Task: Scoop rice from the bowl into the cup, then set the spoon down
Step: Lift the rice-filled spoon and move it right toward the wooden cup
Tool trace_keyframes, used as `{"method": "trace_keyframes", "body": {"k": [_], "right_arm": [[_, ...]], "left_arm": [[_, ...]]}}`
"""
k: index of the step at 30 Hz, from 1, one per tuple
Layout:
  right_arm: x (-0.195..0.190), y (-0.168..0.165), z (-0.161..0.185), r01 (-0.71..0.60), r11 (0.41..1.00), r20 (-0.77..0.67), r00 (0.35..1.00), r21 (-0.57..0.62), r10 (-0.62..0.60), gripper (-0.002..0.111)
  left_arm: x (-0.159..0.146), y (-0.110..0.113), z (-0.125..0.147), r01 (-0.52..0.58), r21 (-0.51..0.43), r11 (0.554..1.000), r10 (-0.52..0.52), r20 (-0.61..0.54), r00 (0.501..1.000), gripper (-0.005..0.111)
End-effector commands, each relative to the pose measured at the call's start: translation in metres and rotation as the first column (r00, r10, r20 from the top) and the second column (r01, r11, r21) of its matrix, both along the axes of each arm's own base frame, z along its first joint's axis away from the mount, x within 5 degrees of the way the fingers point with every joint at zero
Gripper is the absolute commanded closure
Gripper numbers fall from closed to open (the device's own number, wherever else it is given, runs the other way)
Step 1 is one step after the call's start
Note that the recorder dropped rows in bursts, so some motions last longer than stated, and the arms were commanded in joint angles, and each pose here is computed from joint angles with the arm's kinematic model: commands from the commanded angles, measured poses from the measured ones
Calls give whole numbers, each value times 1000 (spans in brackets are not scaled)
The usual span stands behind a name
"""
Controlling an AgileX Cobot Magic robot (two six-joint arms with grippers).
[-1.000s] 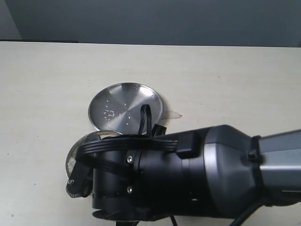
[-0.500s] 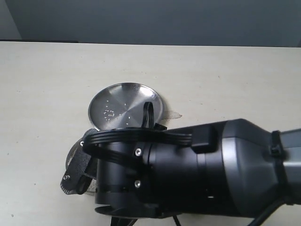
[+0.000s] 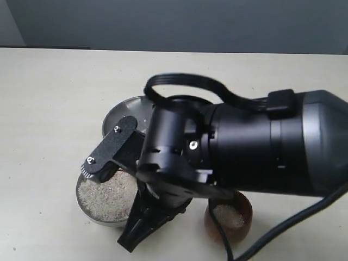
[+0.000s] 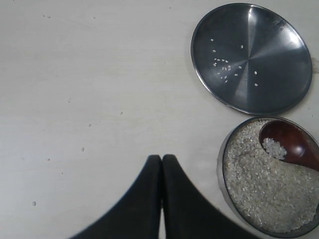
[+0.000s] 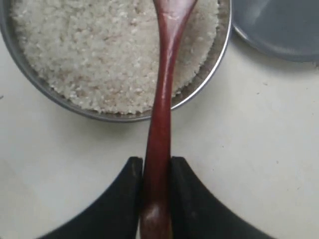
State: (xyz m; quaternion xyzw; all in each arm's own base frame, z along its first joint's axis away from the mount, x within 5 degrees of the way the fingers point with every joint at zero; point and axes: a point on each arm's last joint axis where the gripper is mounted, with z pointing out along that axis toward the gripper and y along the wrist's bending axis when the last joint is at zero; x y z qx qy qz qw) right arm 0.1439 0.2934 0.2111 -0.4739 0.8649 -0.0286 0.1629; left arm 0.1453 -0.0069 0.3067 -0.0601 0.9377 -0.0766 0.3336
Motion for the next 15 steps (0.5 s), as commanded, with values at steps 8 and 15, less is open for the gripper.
{"method": "trace_keyframes", "body": {"k": [8, 15], "right_arm": [[13, -7, 4, -1, 998, -105, 994, 69, 8, 109], [21, -15, 12, 19, 992, -154, 988, 123, 0, 109]], "left_arm": [[1, 1, 2, -3, 4, 1000, 3, 12, 1000, 106], [1, 1, 2, -3, 4, 1000, 3, 12, 1000, 106]]}}
